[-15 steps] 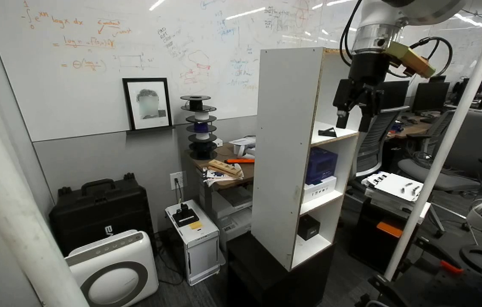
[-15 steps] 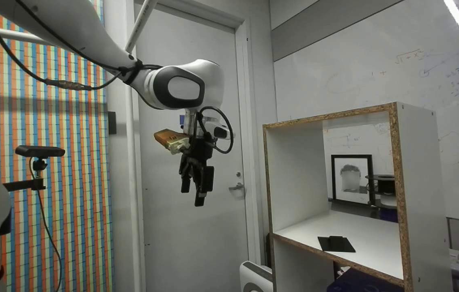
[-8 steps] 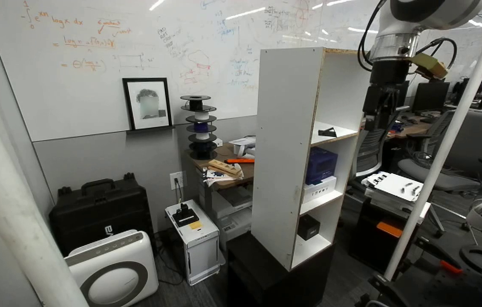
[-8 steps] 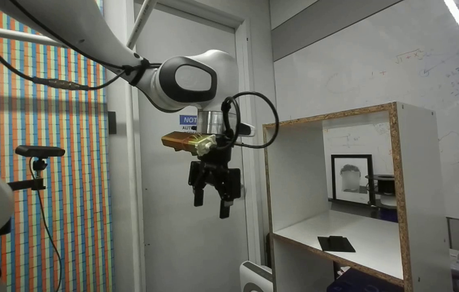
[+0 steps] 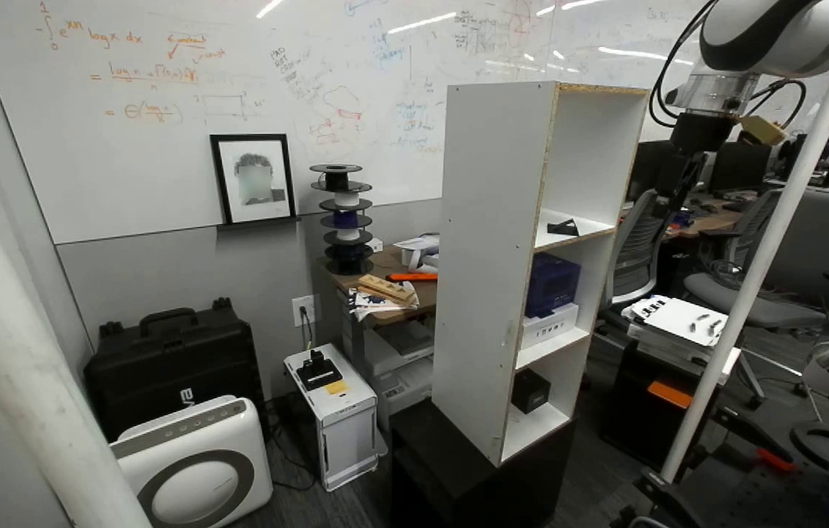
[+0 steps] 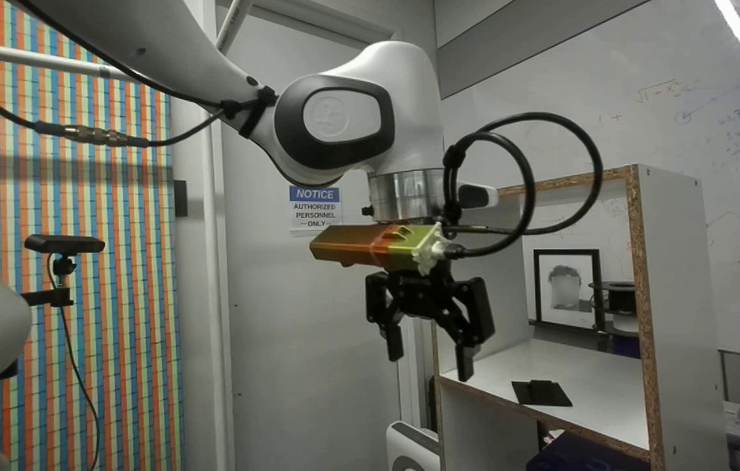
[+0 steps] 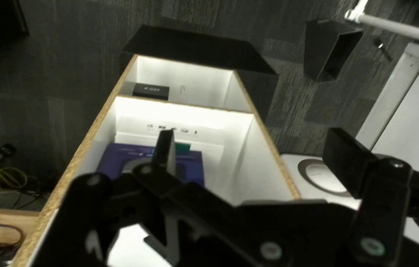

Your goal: Pick the black object and put it on top of the cabinet

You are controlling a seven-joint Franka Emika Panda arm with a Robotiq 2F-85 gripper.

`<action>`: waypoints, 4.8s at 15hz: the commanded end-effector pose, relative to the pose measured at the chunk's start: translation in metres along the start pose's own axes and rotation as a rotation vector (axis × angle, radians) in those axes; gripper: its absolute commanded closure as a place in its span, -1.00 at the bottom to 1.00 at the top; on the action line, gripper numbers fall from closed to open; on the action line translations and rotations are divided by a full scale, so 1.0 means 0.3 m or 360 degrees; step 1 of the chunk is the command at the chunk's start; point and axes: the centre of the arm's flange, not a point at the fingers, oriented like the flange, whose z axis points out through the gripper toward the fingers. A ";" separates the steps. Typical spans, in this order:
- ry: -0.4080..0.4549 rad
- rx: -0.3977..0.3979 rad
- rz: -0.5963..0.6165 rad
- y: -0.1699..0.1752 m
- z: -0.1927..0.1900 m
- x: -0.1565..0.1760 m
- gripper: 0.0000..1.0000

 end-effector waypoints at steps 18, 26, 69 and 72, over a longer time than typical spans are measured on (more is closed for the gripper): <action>0.0409 -0.0050 0.0334 0.227 0.356 0.517 -0.50; 0.0426 0.0020 0.0313 0.157 0.348 0.536 0.62; 0.0783 0.0162 0.1463 0.233 -0.779 0.357 0.76; 0.0741 0.0174 0.1476 0.254 -0.744 0.502 0.76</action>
